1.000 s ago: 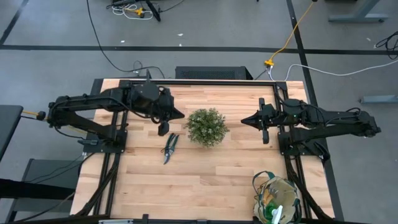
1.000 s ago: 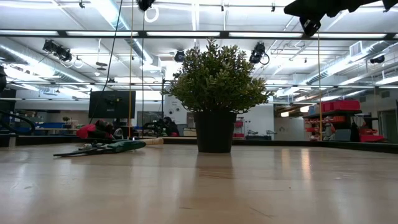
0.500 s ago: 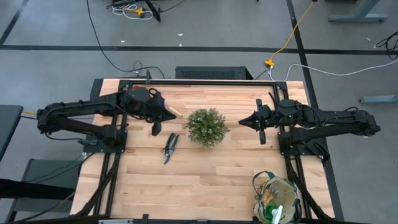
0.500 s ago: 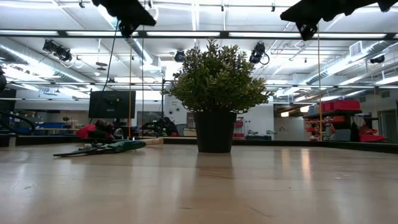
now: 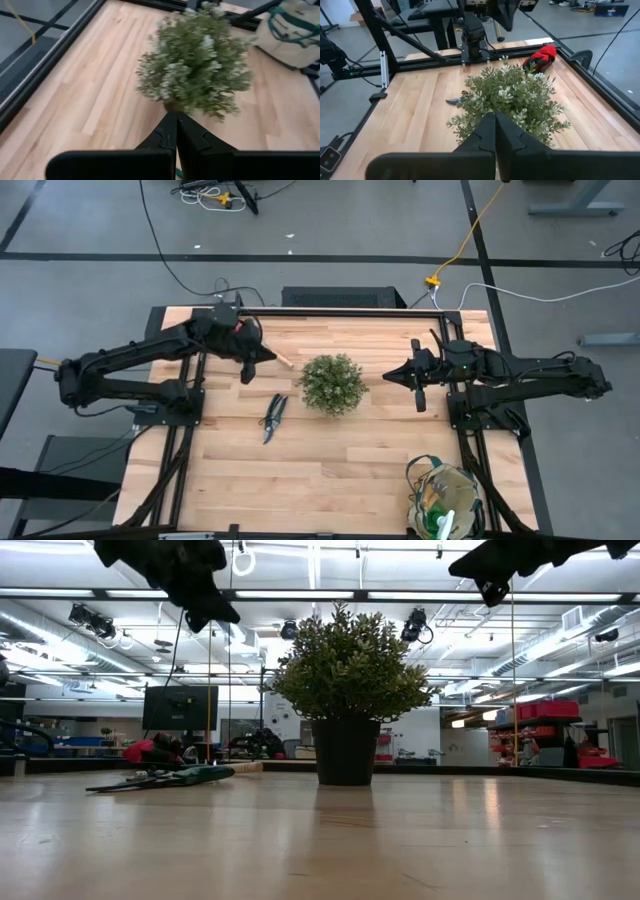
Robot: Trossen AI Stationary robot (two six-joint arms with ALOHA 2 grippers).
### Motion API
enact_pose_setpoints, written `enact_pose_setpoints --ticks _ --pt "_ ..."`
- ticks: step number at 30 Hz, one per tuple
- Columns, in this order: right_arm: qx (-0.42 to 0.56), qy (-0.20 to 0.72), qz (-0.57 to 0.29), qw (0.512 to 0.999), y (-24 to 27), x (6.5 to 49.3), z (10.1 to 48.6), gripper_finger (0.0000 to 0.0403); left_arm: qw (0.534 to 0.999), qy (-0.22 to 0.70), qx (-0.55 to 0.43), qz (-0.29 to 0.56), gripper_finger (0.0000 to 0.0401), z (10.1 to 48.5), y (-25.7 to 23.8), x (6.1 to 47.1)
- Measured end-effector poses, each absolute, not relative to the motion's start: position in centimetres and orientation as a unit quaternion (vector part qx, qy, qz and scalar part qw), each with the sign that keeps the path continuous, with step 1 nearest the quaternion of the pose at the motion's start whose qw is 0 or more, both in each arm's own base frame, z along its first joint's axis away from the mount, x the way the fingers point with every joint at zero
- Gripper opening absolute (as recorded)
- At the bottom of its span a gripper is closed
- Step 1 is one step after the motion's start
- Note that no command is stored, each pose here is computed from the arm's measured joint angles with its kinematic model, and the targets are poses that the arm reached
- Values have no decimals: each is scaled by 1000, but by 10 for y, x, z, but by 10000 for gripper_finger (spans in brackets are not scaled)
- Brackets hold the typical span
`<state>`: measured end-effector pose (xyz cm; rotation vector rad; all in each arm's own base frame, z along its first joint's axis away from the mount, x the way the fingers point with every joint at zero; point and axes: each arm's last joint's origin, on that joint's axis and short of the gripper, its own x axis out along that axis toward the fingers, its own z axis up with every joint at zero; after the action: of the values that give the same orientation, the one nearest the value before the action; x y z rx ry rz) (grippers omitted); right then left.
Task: Pick & Place Garden tools in Gardening bag
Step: Put the brown hand rake into the white gardening bag
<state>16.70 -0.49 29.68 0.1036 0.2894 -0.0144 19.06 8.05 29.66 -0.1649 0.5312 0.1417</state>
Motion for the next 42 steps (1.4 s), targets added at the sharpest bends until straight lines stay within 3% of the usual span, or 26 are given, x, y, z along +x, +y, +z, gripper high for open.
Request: enact_pose_setpoints --ticks 22,32,42 --pt "36 149 -5 988 -5 167 296 0 924 352 -86 123 11 249 131 214" --pt "36 163 -3 986 -5 166 293 0 912 373 -63 157 64 265 149 231" --pt "51 163 -4 985 -5 166 293 0 883 446 -24 144 149 258 184 235"
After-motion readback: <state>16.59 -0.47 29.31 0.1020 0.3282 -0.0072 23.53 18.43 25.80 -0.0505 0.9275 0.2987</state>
